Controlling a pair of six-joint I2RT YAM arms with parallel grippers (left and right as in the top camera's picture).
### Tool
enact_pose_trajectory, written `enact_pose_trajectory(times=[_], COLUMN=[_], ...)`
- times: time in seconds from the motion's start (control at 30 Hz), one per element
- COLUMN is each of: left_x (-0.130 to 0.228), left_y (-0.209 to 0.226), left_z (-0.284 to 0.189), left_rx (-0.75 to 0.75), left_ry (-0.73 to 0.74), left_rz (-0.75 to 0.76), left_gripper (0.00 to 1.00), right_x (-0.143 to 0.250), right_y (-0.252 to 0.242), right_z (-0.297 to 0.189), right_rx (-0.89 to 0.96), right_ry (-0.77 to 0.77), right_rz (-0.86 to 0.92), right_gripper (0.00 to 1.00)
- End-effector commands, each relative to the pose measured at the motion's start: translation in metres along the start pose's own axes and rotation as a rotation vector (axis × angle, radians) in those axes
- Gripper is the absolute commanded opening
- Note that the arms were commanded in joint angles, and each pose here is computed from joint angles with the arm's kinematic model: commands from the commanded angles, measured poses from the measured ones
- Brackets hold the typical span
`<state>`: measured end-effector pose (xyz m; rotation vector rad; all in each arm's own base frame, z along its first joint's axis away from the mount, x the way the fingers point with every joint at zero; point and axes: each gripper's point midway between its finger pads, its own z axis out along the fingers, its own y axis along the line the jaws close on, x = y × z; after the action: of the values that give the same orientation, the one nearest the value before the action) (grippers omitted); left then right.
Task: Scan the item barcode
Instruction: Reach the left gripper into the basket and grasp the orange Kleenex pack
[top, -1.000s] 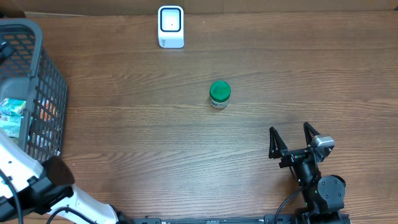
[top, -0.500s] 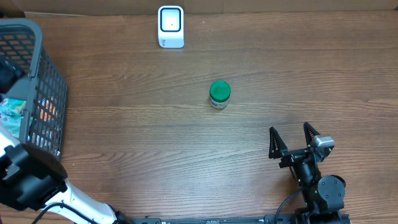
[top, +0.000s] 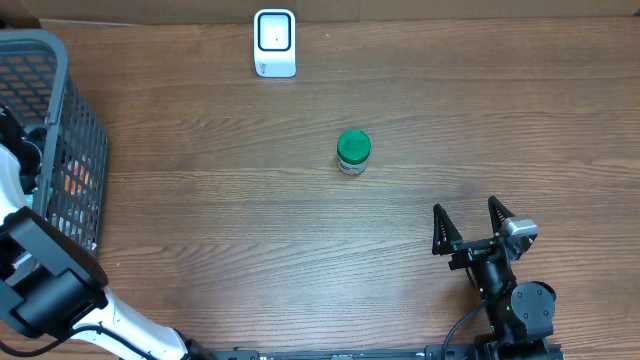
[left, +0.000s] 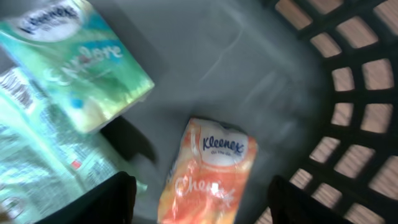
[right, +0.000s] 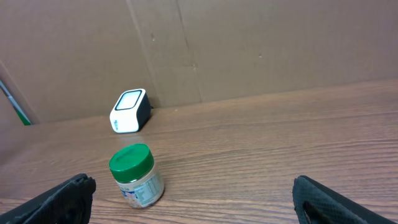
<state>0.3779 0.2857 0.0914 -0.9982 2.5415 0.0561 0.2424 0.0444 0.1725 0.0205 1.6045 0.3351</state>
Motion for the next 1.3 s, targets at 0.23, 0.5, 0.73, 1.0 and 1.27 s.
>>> enact_pose_trajectory(times=[0.23, 0.5, 0.73, 1.0, 1.27], left_x=[0.011, 0.038, 0.036, -0.031, -0.084], left_y=[0.008, 0.008, 0.008, -0.005, -0.054], left_z=[0.027, 0.067, 0.067, -0.026, -0.201], left_rx=[-0.005, 0.016, 0.015, 0.024, 0.224], left_ry=[-0.013, 0.094, 0.101, -0.016, -0.312], left_rz=[0.051, 0.042, 0.040, -0.128, -0.120], left_gripper=[0.64, 0.38, 0.04, 0.04, 0.04], right_x=[0.002, 0.001, 0.002, 0.002, 0.001], right_y=[-0.002, -0.002, -0.002, -0.002, -0.002], right_z=[0.000, 0.000, 0.000, 0.000, 0.000], right_rx=[0.008, 0.008, 0.008, 0.008, 0.007], right_ry=[-0.005, -0.005, -0.005, -0.005, -0.005], right_rz=[-0.001, -0.001, -0.001, -0.001, -0.001], right_gripper=[1.00, 1.00, 1.00, 1.00, 1.00])
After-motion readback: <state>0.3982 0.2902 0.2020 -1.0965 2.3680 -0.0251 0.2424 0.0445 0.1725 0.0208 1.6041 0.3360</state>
